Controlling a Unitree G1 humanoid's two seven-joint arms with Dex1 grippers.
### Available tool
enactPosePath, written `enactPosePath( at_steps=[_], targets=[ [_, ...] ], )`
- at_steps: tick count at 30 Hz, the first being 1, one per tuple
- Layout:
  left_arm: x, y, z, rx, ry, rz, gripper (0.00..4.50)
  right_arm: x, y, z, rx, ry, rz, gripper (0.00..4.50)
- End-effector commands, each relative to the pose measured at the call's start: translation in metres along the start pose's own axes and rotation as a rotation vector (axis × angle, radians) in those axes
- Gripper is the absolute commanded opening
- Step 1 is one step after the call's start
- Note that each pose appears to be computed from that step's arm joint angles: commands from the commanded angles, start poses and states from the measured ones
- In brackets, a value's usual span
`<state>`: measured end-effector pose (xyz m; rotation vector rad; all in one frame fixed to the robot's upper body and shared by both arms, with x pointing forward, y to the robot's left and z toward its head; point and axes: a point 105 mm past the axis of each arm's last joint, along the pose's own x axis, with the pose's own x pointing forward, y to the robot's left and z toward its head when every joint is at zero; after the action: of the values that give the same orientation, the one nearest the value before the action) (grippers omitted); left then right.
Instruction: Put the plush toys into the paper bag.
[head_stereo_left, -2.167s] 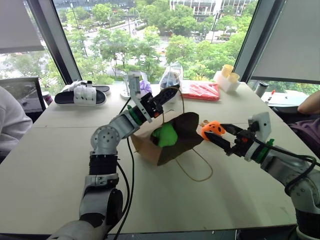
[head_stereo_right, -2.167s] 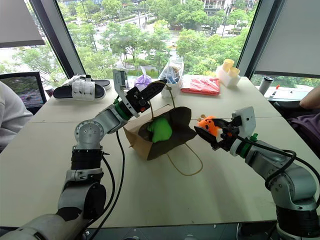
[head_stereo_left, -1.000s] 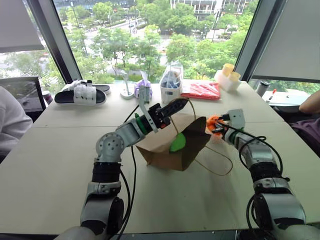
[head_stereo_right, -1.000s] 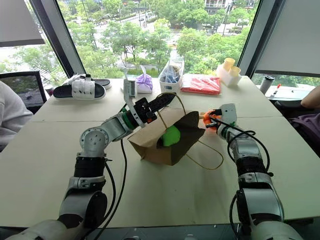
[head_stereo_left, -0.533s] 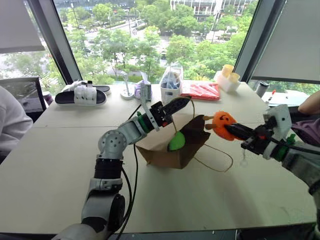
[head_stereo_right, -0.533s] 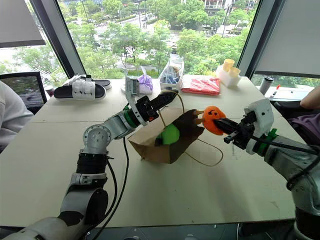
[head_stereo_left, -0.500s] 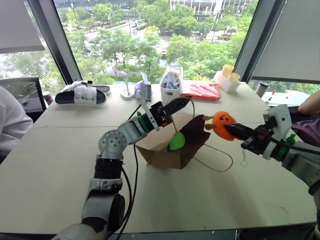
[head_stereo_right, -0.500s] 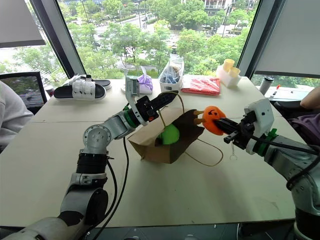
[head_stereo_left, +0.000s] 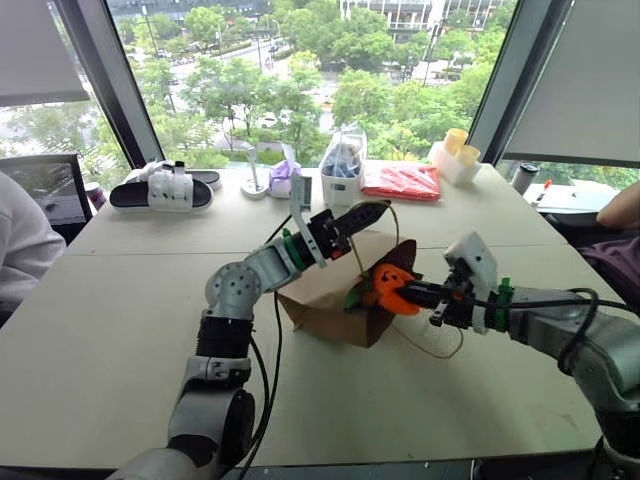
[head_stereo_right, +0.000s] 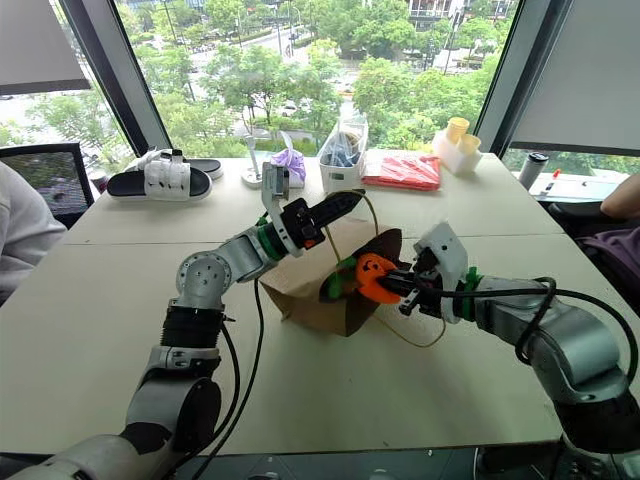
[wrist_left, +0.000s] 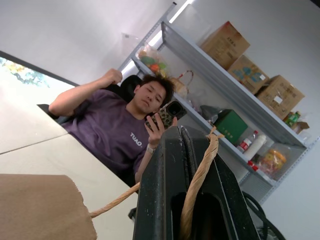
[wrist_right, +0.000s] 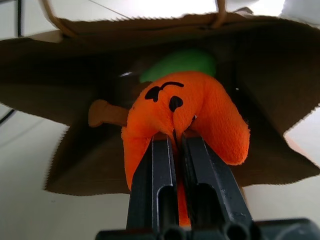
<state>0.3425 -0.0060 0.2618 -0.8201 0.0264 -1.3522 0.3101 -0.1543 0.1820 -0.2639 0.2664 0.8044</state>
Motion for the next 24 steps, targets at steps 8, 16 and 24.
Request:
enactPosePath(
  at_steps=[8,16,24],
  targets=[
    [0.004,-0.018,0.003,0.026,-0.016,-0.055,0.00,0.038,0.014,0.035,-0.224,-0.012,0.117,0.04],
    [0.005,-0.017,0.008,0.011,-0.047,-0.048,0.00,0.060,0.016,0.026,-0.290,0.032,0.091,1.06],
    [0.003,-0.010,0.023,0.006,-0.097,-0.014,0.00,0.034,0.009,0.044,-0.244,-0.069,0.042,4.44]
  ],
)
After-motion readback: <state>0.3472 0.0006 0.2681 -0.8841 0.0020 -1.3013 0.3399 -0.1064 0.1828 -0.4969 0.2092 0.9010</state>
